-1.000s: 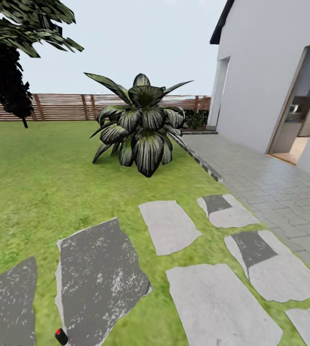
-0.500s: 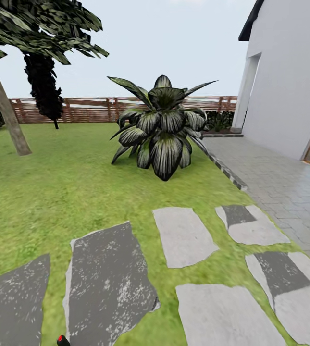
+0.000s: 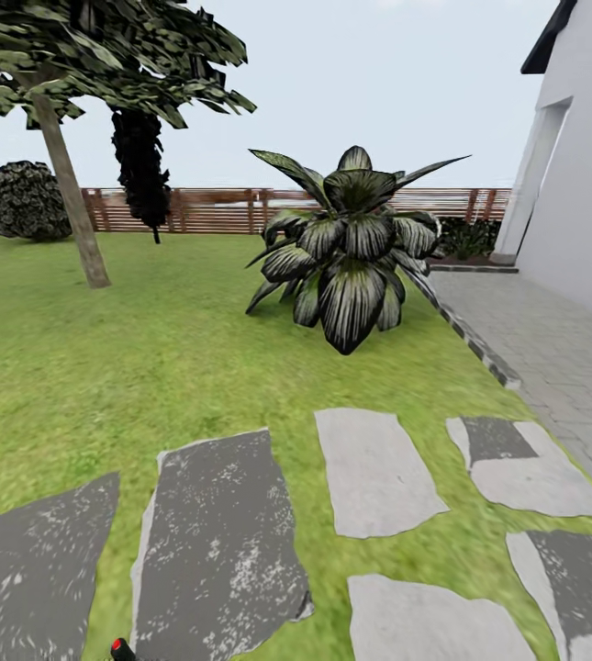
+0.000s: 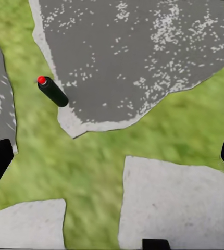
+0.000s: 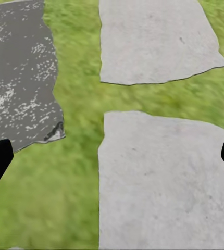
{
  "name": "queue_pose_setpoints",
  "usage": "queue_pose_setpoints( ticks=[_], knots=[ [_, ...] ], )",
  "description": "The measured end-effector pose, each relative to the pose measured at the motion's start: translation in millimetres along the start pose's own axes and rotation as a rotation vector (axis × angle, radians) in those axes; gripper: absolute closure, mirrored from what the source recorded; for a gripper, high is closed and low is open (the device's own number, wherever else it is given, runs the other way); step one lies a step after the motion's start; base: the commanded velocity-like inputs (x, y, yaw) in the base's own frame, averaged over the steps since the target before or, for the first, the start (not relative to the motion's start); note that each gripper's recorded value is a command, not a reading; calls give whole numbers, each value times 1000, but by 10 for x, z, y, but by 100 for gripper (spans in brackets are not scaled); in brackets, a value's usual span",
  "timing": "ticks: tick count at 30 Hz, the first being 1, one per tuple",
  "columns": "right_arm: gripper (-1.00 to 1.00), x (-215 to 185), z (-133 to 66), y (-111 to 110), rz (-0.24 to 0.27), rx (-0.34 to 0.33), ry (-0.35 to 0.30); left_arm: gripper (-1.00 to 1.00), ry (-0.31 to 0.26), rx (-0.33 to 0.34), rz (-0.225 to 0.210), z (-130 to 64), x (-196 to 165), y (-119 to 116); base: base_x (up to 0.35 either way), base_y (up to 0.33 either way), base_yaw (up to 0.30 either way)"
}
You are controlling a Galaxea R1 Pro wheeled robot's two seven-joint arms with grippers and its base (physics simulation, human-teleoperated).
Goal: In the garden, pick up the pesticide atomizer on the floor and spray pesticide onto both trees until each tree trunk is fully covered.
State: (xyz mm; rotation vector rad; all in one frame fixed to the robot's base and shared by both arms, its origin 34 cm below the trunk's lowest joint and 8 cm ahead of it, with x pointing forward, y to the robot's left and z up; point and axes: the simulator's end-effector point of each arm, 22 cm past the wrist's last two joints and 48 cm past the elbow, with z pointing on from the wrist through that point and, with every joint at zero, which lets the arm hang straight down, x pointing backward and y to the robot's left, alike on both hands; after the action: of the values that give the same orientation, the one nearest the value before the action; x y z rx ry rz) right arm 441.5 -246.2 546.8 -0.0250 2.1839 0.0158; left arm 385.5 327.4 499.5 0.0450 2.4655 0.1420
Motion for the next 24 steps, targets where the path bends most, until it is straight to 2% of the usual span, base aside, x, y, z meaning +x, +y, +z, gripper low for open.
queue_pose_setpoints(
  ticks=[12,24],
  knots=[
    [-100,0,0,-1,0,0,0,-100,0,0,0,0,0,0,94,-252,278],
    [-100,0,0,-2,0,0,0,-100,-1,-1,-2,0,-3,1,22,-17,278]
  ],
)
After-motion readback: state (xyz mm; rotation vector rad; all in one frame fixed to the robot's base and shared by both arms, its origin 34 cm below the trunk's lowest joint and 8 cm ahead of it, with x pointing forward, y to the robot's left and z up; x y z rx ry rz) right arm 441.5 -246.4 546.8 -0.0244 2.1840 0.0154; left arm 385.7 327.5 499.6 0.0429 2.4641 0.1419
